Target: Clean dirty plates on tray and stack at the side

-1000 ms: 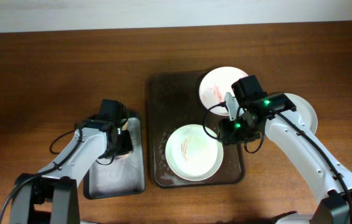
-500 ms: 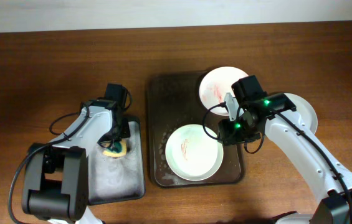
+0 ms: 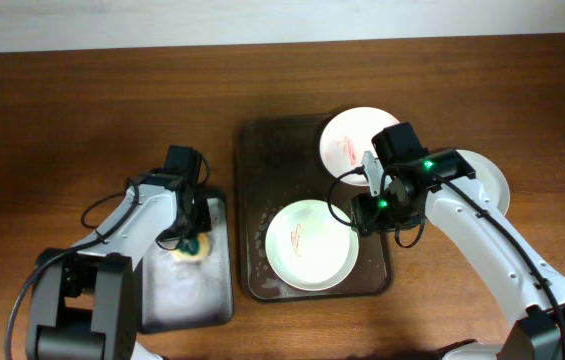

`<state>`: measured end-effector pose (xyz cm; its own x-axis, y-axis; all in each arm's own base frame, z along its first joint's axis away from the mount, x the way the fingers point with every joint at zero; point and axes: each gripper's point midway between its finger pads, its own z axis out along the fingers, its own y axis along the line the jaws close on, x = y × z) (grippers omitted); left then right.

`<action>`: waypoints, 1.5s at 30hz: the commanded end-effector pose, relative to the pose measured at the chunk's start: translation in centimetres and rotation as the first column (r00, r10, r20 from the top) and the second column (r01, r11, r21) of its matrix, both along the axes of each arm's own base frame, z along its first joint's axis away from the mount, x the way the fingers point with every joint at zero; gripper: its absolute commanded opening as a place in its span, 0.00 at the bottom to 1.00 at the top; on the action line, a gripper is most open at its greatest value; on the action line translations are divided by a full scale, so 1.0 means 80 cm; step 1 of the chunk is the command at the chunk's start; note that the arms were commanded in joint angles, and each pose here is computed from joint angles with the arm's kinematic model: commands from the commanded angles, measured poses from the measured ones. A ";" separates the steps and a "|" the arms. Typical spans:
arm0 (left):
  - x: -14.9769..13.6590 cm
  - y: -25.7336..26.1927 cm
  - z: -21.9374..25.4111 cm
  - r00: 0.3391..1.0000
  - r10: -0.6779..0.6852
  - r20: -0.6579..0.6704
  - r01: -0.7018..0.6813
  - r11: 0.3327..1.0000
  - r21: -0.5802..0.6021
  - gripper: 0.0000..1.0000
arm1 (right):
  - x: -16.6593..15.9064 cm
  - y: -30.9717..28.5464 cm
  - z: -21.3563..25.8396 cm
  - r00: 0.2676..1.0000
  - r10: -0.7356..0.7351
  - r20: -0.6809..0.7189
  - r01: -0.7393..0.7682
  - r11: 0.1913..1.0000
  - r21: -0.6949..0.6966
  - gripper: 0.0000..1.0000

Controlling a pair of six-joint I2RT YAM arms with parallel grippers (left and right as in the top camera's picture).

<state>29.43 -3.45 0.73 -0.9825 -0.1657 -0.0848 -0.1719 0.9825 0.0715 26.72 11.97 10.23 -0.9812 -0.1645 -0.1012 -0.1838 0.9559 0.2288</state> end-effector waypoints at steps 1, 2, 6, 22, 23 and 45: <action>-0.013 -0.003 0.014 0.995 0.001 -0.097 -0.002 1.000 -0.013 0.00 | 0.018 -0.025 0.005 0.997 -0.071 0.030 0.072 0.997 -0.006 0.57; 0.007 -0.006 0.049 0.997 0.000 -0.080 -0.001 1.000 -0.016 0.00 | 0.024 -0.041 0.002 0.992 -0.123 0.010 0.123 0.992 0.025 0.50; 0.044 -0.039 0.134 0.998 -0.055 -0.001 0.055 0.997 -0.045 0.00 | -0.007 -0.018 -0.058 0.988 -0.031 -0.149 0.055 0.987 0.153 0.50; -0.027 -0.279 0.082 0.976 -0.182 0.121 0.215 0.901 -0.376 0.00 | 0.005 -0.003 -0.133 0.992 -0.123 0.022 0.124 0.990 -0.072 0.04; -0.033 -0.298 0.068 0.975 -0.206 0.088 0.224 0.877 -0.426 0.00 | 0.005 -0.003 -0.133 0.992 -0.123 0.021 0.124 0.990 -0.072 0.04; -0.013 -0.298 -0.017 0.989 -0.112 -0.099 0.076 0.947 -0.313 0.00 | -0.001 -0.005 -0.134 0.992 -0.123 0.004 0.123 0.989 -0.081 0.04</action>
<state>30.81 -23.44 1.17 -0.9924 -0.1037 -0.0658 -0.1014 0.9941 -0.0382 27.27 12.88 0.44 -0.9933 -0.0362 -0.1100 -0.0600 0.9734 0.2210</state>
